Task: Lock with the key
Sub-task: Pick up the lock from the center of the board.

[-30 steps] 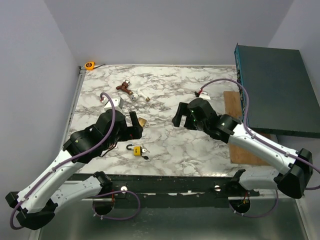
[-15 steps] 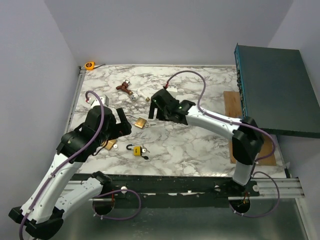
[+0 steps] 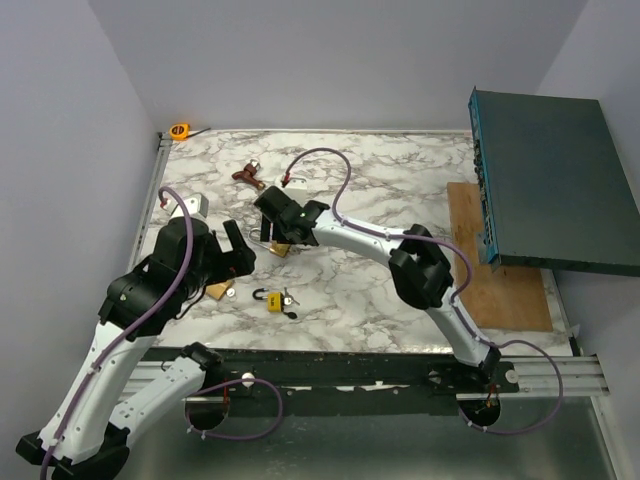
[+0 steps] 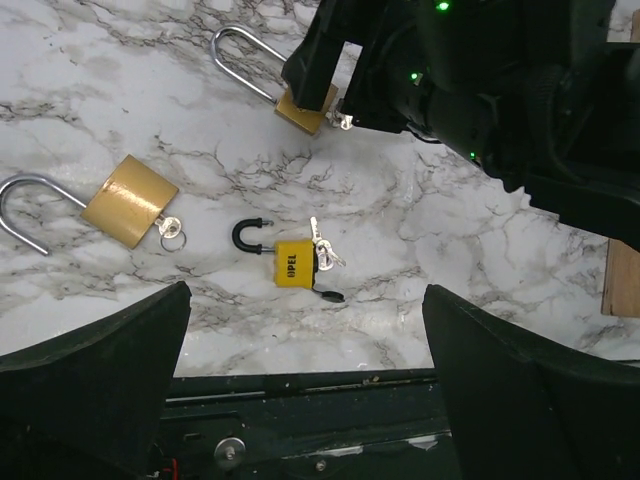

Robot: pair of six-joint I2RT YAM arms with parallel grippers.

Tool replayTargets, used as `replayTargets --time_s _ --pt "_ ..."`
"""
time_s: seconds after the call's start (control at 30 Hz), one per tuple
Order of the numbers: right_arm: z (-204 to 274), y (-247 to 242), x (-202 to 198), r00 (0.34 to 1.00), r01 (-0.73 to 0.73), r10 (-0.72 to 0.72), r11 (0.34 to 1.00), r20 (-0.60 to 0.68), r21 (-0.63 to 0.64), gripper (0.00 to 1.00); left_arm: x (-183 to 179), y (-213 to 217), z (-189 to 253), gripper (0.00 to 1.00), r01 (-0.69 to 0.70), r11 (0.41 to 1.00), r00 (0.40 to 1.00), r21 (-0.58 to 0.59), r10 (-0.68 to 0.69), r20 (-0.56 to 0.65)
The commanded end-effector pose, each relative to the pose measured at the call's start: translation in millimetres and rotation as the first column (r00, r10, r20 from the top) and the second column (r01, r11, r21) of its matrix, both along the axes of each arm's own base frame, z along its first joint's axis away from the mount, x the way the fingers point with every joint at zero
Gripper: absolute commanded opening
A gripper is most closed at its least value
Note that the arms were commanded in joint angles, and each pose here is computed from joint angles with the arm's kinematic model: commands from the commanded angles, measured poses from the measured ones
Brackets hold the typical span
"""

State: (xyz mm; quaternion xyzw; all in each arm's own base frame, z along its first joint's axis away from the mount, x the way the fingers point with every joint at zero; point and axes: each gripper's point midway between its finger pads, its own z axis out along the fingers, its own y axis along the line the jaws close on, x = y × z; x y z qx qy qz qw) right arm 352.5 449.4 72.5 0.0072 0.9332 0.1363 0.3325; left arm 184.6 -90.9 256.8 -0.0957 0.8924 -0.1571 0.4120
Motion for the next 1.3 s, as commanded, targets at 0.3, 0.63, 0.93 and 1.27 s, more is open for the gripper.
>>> replayTargets --time_s 0.3,0.63,0.93,1.27 --pt "-28 -4 10 0.998 0.060 -0.057 0.986 0.023 -0.157 0.73 -13 14 18 0.99 0.007 1.000 0.998 0.009 -0.008 0.054" --pt "-33 11 13 0.999 0.028 -0.023 0.985 0.035 -0.169 0.72 -13 12 12 0.99 0.015 1.000 0.999 0.001 -0.015 0.040" --pt "-43 3 11 0.999 0.044 -0.038 0.975 0.033 -0.219 0.70 -15 12 12 0.98 0.016 1.000 0.999 -0.002 -0.016 0.040" --pt "-45 1 5 0.999 0.032 -0.018 0.961 0.051 -0.274 0.69 -15 11 11 0.99 0.016 1.000 0.999 -0.006 -0.016 0.033"
